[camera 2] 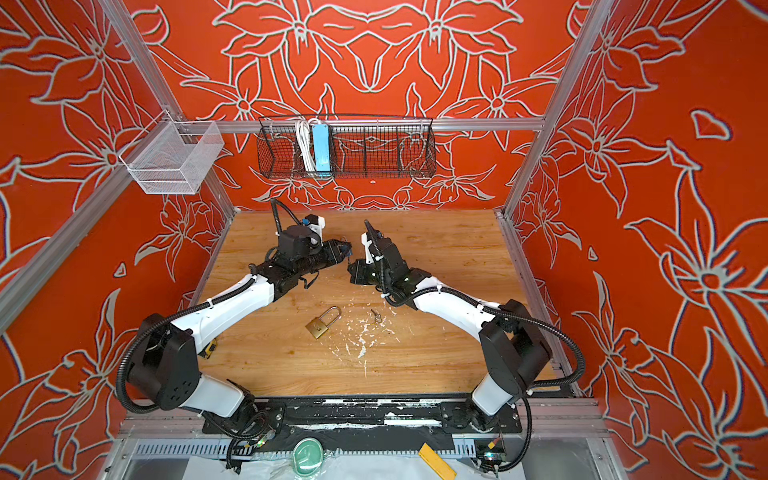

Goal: Unlock with the key

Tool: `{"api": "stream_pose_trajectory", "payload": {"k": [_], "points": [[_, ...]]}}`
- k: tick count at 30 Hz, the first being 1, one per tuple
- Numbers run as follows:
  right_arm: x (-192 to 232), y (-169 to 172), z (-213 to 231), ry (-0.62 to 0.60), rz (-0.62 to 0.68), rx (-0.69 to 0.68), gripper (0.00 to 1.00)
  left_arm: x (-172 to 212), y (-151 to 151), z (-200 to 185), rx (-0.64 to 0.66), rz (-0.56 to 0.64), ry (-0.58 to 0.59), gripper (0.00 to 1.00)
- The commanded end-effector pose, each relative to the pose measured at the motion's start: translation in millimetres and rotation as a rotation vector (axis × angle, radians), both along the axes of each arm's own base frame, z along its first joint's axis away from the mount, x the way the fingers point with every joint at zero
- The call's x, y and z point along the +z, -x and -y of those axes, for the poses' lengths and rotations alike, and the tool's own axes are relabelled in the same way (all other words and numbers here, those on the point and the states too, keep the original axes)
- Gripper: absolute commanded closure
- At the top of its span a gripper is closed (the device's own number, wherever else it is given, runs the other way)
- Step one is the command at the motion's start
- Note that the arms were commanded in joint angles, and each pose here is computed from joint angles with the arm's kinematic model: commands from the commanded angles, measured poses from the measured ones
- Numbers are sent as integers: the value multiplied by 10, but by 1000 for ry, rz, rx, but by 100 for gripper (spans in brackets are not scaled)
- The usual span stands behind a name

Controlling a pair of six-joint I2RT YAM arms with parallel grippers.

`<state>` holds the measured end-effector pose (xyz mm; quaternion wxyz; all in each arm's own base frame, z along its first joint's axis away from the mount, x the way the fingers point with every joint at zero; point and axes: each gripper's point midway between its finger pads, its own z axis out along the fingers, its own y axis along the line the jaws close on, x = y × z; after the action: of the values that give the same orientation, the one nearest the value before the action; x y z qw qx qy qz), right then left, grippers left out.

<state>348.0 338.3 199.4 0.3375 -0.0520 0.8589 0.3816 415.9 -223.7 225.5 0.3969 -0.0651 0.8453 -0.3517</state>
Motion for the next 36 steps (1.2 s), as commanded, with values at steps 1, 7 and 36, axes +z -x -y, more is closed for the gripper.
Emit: {"api": "stream_pose_trajectory", "payload": {"k": [1,7,36], "points": [[552,-79,-6,-41,145,-14,100,-352,71,-46,8,-127,-83,100],[613,-68,-94,-100,133,7,100,-411,67,-68,39,-124,-89,100],[-72,173,113,16,-45,-45,100,-634,117,-347,347,-353,5,100]]}}
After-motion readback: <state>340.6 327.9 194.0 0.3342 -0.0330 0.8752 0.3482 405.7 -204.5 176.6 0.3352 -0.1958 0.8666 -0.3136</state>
